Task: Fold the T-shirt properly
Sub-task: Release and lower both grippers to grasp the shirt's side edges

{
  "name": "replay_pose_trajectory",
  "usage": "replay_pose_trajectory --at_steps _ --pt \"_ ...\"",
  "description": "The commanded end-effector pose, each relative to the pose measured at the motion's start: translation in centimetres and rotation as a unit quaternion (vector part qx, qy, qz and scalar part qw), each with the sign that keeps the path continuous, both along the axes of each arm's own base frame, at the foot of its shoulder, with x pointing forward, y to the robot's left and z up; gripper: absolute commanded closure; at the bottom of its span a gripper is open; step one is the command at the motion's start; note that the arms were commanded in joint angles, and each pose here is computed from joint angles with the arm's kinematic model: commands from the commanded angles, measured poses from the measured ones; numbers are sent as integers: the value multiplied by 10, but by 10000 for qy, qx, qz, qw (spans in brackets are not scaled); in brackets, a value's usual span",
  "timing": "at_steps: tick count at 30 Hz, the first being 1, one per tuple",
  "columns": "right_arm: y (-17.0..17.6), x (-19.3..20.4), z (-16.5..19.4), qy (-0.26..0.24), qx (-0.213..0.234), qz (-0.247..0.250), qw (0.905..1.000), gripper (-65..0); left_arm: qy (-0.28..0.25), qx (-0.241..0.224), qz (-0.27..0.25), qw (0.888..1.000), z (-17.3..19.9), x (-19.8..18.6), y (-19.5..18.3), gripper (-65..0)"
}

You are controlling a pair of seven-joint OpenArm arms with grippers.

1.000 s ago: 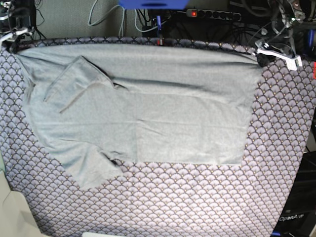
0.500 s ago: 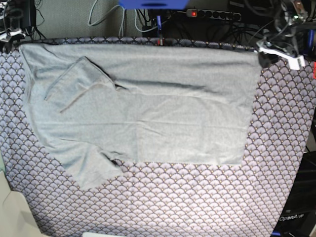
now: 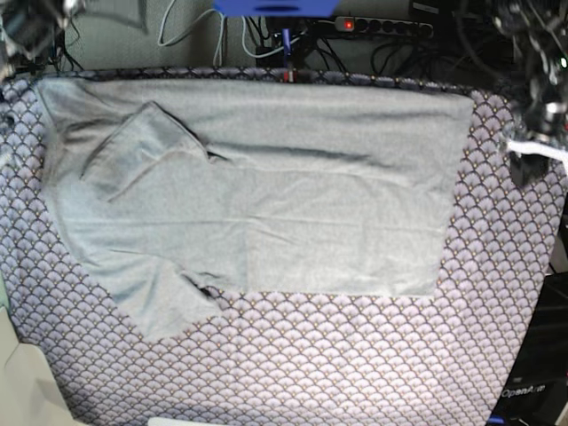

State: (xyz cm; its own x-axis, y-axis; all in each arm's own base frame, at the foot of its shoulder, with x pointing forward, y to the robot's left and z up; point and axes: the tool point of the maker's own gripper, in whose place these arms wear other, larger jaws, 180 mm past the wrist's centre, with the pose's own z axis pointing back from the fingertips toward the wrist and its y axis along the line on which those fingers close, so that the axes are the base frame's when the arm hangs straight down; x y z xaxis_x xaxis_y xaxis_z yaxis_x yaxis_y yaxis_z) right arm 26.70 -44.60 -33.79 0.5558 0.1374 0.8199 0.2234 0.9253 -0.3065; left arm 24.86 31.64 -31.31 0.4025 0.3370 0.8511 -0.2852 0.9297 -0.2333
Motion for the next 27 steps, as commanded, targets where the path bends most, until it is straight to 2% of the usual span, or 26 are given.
replay_pose_trajectory --at_steps 1,5,7,12,16,18,23,27 --pt "-6 18 24 -211 -293 44 9993 -132 -320 134 -107 9993 23 21 0 -242" --pt "20 76 45 -351 -527 378 9973 -132 -266 359 -328 9985 41 65 -12 -242" --pt "40 104 45 -326 -503 596 9964 -132 -226 565 -585 9964 47 92 -29 -242" --pt "67 157 26 -84 -29 902 9959 -132 169 993 -1182 9879 34 145 -67 -242" --pt "87 188 8 31 522 1123 9923 -138 266 1165 -1360 9835 19 178 -87 -243" --pt "98 198 4 64 680 1293 9892 -173 309 1270 -1424 9811 12 194 -92 -264" --pt "113 203 -11 252 832 1532 9844 -310 674 1327 -1588 9760 -29 211 -104 -437" --pt "121 206 -17 20 1011 1647 9811 -347 655 1234 -1636 9766 -41 213 -110 -443"
